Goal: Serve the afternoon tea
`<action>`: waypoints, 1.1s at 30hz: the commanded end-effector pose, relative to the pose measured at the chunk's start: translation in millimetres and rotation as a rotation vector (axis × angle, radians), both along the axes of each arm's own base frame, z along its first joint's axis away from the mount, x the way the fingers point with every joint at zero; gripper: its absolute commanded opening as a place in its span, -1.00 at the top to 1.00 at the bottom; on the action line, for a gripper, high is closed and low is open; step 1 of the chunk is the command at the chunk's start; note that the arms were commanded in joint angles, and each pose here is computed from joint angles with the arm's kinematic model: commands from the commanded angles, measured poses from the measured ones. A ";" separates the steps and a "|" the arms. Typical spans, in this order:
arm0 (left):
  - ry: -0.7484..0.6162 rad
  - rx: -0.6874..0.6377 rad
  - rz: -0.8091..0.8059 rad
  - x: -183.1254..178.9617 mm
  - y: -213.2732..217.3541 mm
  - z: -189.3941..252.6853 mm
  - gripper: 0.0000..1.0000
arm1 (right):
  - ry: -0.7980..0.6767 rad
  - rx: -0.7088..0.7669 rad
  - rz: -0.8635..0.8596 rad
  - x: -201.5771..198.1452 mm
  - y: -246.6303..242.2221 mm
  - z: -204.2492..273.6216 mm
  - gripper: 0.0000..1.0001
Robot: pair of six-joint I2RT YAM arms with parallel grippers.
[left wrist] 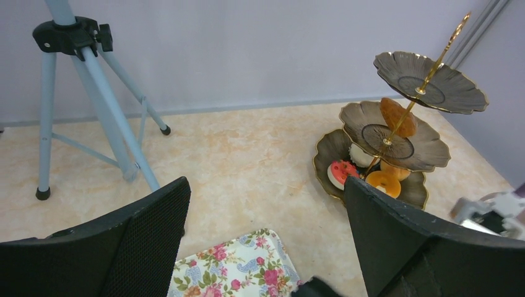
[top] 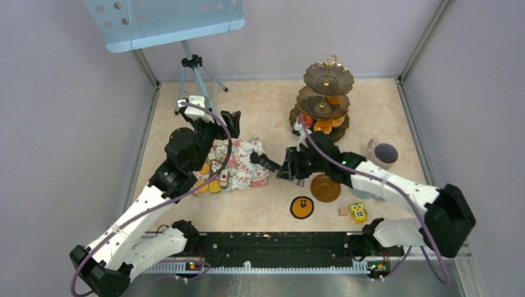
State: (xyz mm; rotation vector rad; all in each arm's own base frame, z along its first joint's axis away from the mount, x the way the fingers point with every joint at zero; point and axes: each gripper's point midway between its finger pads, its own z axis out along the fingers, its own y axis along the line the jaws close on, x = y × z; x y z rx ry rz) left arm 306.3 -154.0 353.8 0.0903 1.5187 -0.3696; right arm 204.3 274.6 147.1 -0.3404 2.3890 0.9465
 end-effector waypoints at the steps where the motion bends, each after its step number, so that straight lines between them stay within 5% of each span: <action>1: -0.081 -0.047 0.030 -6.9 11.8 33.0 -0.97 | -0.031 0.195 0.096 -3.5 85.9 45.5 0.18; 10: -0.105 -0.061 0.049 -12.2 19.4 40.9 -0.98 | -0.062 -0.006 0.128 -27.5 146.6 18.0 0.12; 33: -0.084 -0.048 0.057 -6.5 17.3 32.7 -0.97 | -0.141 -0.254 0.159 -45.3 161.5 -16.2 0.03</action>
